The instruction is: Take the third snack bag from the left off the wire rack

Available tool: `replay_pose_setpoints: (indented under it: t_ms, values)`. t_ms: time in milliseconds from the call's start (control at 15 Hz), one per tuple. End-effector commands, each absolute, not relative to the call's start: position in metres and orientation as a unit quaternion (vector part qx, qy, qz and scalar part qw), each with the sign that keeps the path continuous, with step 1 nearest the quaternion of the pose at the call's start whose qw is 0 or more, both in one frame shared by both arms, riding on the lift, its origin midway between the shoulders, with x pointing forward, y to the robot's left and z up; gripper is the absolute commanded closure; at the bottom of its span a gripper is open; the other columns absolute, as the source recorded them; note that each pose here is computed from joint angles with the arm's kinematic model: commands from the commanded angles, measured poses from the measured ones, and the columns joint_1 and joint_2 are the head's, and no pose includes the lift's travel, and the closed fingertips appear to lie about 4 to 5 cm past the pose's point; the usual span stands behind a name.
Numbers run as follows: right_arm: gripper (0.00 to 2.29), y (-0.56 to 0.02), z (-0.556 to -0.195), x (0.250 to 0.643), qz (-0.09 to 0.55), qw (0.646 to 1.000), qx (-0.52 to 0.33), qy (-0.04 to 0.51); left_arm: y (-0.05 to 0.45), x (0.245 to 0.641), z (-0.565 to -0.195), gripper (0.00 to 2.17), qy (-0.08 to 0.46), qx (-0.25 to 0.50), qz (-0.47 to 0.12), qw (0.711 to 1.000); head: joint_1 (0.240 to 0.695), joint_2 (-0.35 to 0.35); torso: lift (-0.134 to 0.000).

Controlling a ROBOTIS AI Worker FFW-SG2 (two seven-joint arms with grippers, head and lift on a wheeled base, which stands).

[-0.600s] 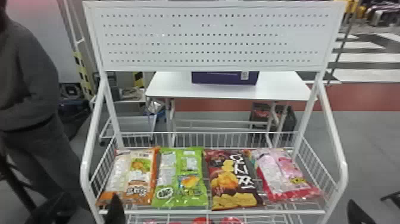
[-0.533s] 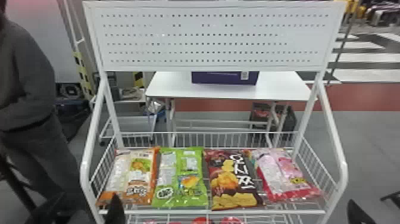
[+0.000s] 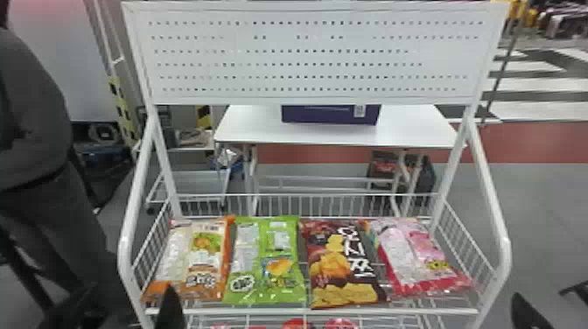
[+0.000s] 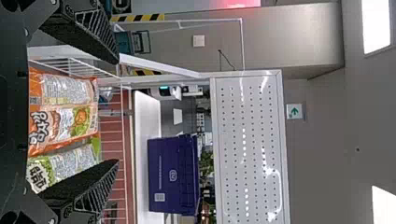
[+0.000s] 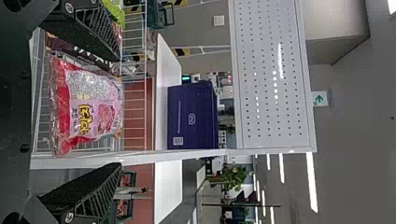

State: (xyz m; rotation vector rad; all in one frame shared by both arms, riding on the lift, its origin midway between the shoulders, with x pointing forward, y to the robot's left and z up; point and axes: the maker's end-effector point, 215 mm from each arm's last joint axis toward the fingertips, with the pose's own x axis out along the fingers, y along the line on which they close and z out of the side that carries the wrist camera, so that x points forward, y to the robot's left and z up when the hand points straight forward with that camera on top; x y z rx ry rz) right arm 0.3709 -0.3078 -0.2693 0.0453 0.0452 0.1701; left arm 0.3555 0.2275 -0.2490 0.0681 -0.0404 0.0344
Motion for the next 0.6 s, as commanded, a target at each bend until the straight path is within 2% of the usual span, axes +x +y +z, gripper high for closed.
replay_pose_setpoints:
  t_ms: [0,133,267,533]
  values:
    - [0.09,-0.308,-0.272,0.373,0.085,0.996,0.023,0.021,0.226,0.354,-0.248,0.14,-0.021,0.033,0.016,0.999,0.499,0.0,0.0]
    - [0.09,-0.293,-0.278,0.395,0.096,0.995,0.025,0.013,0.222,0.349,-0.247,0.14,-0.019,0.032,0.013,0.999,0.499,0.0,0.0]
    - [0.09,-0.257,-0.312,0.431,0.118,0.991,0.018,0.052,0.216,0.348,-0.248,0.14,-0.019,0.035,0.009,0.999,0.499,0.0,0.0]
    - [0.09,-0.201,-0.344,0.492,0.147,0.985,0.029,0.082,0.217,0.348,-0.251,0.14,-0.017,0.036,0.009,0.999,0.499,0.0,0.0]
